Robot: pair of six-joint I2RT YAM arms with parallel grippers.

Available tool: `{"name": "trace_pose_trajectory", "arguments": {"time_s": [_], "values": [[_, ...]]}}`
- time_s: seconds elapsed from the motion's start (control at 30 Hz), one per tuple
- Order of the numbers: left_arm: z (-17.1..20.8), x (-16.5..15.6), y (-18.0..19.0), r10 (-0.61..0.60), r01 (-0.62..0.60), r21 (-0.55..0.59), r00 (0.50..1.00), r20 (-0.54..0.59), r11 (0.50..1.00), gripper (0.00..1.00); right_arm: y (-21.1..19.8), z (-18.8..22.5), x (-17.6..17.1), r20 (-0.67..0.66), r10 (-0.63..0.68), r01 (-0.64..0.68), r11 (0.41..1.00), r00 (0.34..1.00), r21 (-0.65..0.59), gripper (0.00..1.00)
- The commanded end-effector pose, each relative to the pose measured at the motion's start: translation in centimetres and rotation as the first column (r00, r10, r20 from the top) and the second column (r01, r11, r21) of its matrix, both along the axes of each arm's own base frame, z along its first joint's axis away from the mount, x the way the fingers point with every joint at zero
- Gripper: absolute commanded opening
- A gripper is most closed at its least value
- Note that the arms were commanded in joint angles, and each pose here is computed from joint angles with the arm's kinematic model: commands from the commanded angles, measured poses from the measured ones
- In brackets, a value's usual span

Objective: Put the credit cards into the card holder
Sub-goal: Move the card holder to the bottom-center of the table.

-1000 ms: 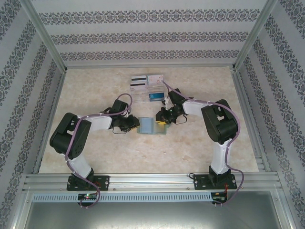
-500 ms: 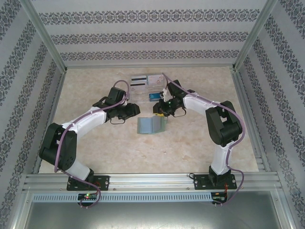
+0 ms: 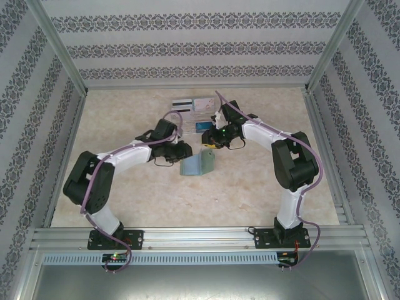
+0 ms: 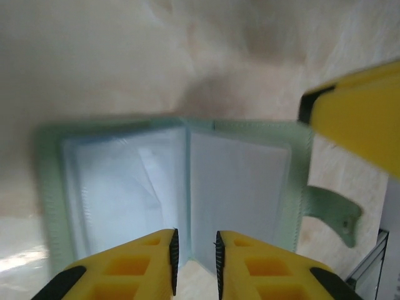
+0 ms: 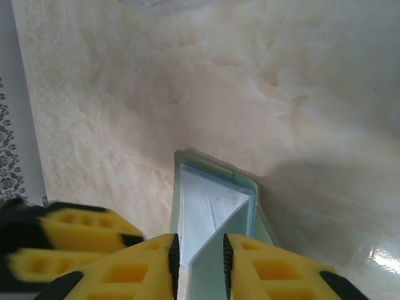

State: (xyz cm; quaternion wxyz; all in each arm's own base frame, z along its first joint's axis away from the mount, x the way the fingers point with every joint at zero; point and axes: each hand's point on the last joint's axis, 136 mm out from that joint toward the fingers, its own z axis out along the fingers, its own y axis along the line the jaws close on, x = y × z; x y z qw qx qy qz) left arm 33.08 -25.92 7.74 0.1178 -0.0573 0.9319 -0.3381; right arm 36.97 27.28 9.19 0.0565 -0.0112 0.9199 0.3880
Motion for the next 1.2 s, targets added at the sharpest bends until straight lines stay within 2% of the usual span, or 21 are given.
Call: {"name": "trace_pose_trajectory", "arguments": {"time_s": [0.0, 0.3, 0.43, 0.57, 0.8, 1.03, 1.17], "values": [[-0.6, -0.4, -3.2, -0.050, 0.048, -0.055, 0.998, -0.029, 0.997, 0.23, -0.5, -0.8, 0.0, -0.012, -0.001, 0.001, 1.000, 1.000, -0.007, 0.28], [-1.4, -0.6, -7.2, -0.114, 0.111, -0.062, 0.992, -0.050, 0.992, 0.23, -1.9, -2.1, 0.2, -0.031, -0.045, 0.044, 0.999, 0.999, -0.011, 0.28], [-2.7, -1.1, -7.3, -0.124, 0.120, -0.045, 0.989, -0.078, 0.992, 0.23, -2.9, -3.5, 0.2, -0.055, -0.063, 0.062, 0.998, 0.996, -0.032, 0.28], [-3.4, -1.4, -6.3, -0.128, 0.130, 0.020, 0.988, -0.086, 0.991, 0.23, -3.8, -4.7, -1.0, -0.075, -0.048, 0.042, 0.995, 0.996, -0.086, 0.27], [-4.1, -1.7, -6.1, -0.131, 0.135, 0.032, 0.986, -0.107, 0.990, 0.24, -3.6, -7.1, -5.7, -0.158, 0.012, -0.031, 0.992, 0.987, -0.121, 0.19], [-3.7, -1.6, -4.5, -0.126, 0.135, 0.097, 0.988, -0.095, 0.986, 0.23, -1.7, -8.1, -10.9, -0.202, 0.028, -0.057, 0.988, 0.979, -0.141, 0.19], [-3.9, -2.1, -3.5, -0.109, 0.120, 0.116, 0.989, -0.096, 0.986, 0.23, 0.0, -8.2, -12.5, -0.206, 0.019, -0.046, 0.991, 0.978, -0.128, 0.19]]}}
